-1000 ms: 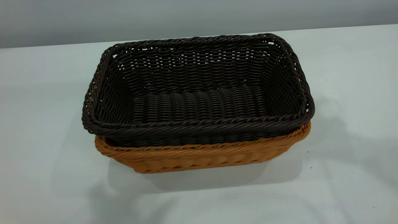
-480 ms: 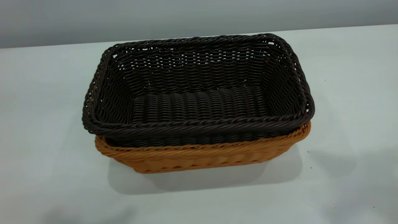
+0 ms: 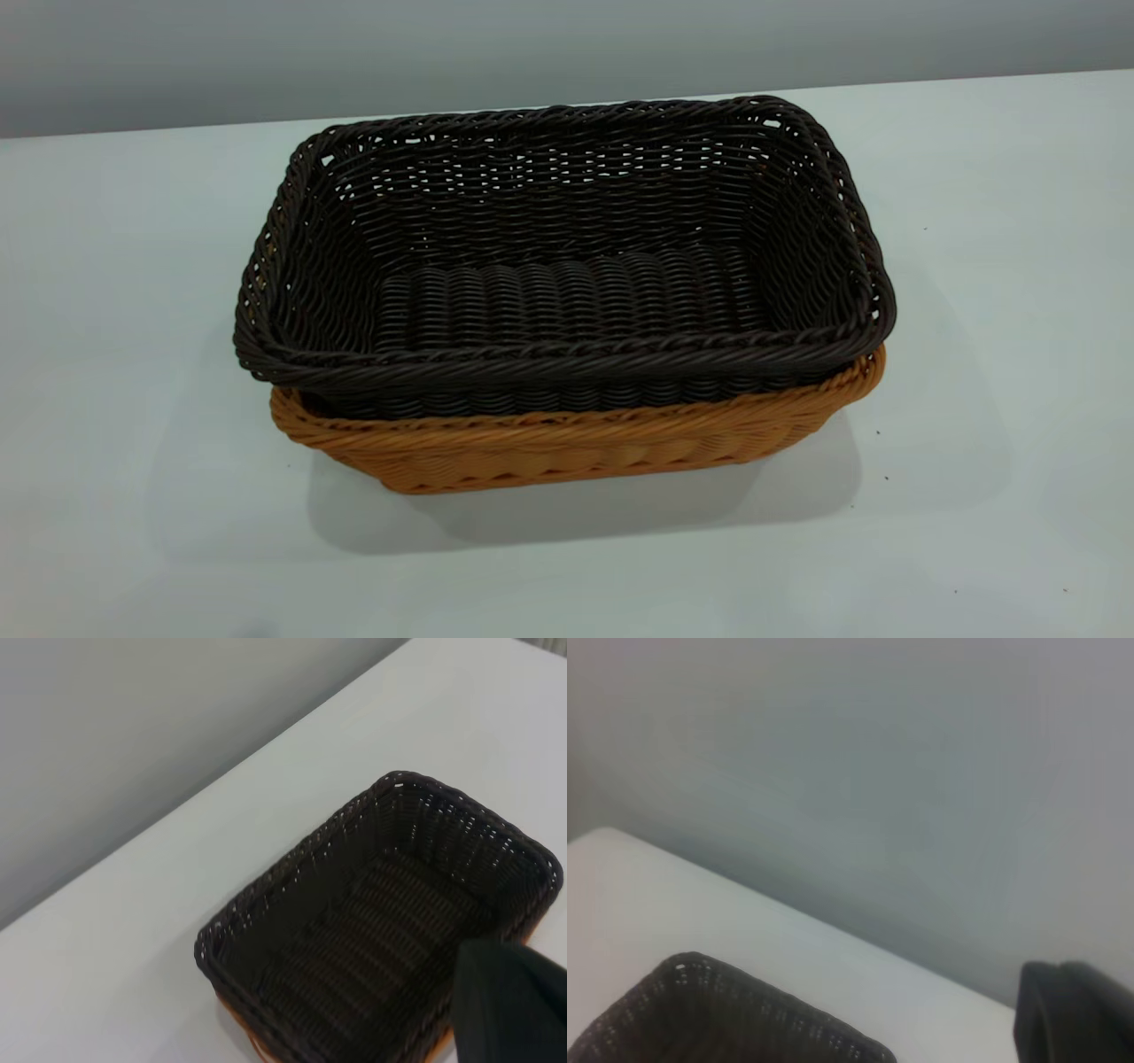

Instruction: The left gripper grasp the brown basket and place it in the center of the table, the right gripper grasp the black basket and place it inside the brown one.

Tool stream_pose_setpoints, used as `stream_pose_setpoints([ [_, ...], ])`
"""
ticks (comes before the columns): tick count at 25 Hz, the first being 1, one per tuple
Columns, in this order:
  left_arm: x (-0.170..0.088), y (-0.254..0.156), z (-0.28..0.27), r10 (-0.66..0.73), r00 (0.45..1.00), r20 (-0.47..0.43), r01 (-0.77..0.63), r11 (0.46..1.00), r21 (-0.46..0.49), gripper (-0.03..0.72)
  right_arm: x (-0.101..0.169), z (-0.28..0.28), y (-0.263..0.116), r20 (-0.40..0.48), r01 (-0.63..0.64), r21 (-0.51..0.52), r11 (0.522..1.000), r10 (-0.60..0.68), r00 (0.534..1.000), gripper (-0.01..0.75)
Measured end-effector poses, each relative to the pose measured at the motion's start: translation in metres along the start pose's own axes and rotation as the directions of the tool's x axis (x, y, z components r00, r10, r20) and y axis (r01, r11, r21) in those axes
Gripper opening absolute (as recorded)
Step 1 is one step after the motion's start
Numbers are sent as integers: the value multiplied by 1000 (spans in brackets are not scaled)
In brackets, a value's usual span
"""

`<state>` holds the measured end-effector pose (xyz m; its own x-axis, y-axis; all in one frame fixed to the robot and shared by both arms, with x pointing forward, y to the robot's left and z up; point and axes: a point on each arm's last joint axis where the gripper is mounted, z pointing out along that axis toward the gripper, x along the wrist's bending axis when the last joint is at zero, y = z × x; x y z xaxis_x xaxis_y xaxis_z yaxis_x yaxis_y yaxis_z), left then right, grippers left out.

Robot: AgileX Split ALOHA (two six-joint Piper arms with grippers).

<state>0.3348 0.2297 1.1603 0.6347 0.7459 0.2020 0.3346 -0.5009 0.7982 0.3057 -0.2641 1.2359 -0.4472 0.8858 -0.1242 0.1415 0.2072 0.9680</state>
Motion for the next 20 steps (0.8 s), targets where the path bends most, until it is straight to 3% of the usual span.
stream_pose_setpoints([
  [4,-1,-18,-5,-1,1000,-1,1,1000,-1,-1,15,-31,-38,-18,12,-33,999,-13,1000,3],
  [12,-5,-35,-7,-11,1000,26,8,996,90,-1,35,-51,-122,-48,-74,24,997,76,996,3],
  [20,-8,-40,-8,-9,998,63,0,990,138,-1,41,-40,-184,-20,-132,190,973,139,990,3],
])
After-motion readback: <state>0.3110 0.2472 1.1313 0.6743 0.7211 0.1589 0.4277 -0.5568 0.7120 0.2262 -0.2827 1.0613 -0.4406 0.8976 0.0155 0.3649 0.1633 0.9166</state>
